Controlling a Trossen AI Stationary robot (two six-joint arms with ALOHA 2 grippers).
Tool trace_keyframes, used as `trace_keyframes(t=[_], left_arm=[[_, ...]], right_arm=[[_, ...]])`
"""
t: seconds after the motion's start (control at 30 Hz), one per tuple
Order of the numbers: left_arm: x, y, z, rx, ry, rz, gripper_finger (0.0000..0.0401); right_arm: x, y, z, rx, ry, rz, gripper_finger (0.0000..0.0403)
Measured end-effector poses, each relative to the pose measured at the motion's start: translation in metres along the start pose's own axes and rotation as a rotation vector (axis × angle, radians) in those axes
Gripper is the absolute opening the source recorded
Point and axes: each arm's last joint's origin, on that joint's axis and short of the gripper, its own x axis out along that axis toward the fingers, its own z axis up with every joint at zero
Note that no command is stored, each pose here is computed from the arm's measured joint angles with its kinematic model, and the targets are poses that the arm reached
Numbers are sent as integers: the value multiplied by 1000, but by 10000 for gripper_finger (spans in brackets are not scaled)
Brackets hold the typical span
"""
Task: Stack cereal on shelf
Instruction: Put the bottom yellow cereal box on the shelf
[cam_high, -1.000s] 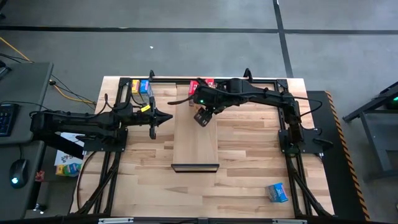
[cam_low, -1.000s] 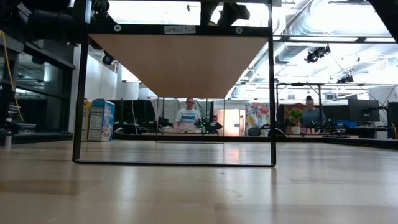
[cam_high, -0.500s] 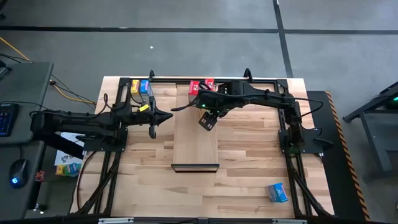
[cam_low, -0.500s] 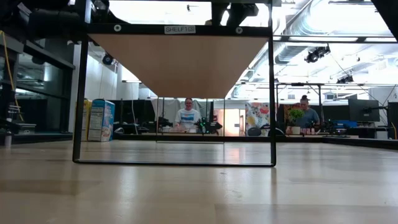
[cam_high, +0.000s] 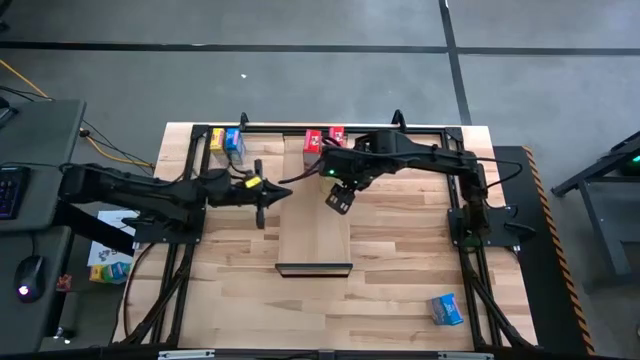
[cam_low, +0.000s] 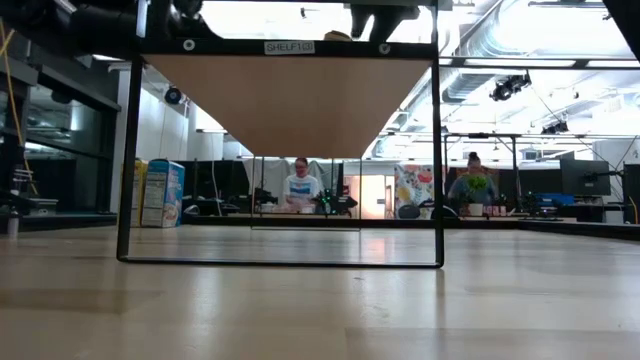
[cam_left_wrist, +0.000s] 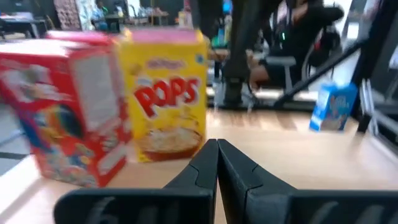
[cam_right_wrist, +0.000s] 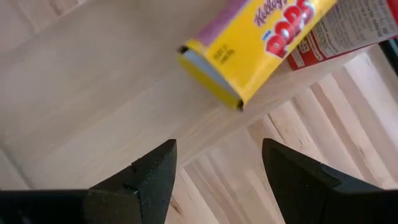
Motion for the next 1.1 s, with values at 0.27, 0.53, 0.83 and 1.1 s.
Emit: trace_keyframes(t=[0.27, 0.53, 0.83, 1.1], left_arm=[[28, -6, 1, 37, 59, -21, 0], [36, -7, 0, 36, 19, -17, 0], [36, 2, 4, 61, -26, 134, 0], [59, 4, 9, 96, 74, 118, 0]], right_arm=[[-27, 6, -15, -113, -129, -105, 229], [-18, -5, -59, -132, -45, -210, 228], [-2, -56, -141, 89, -287, -143, 228], [32, -71, -168, 120, -694, 51, 226]])
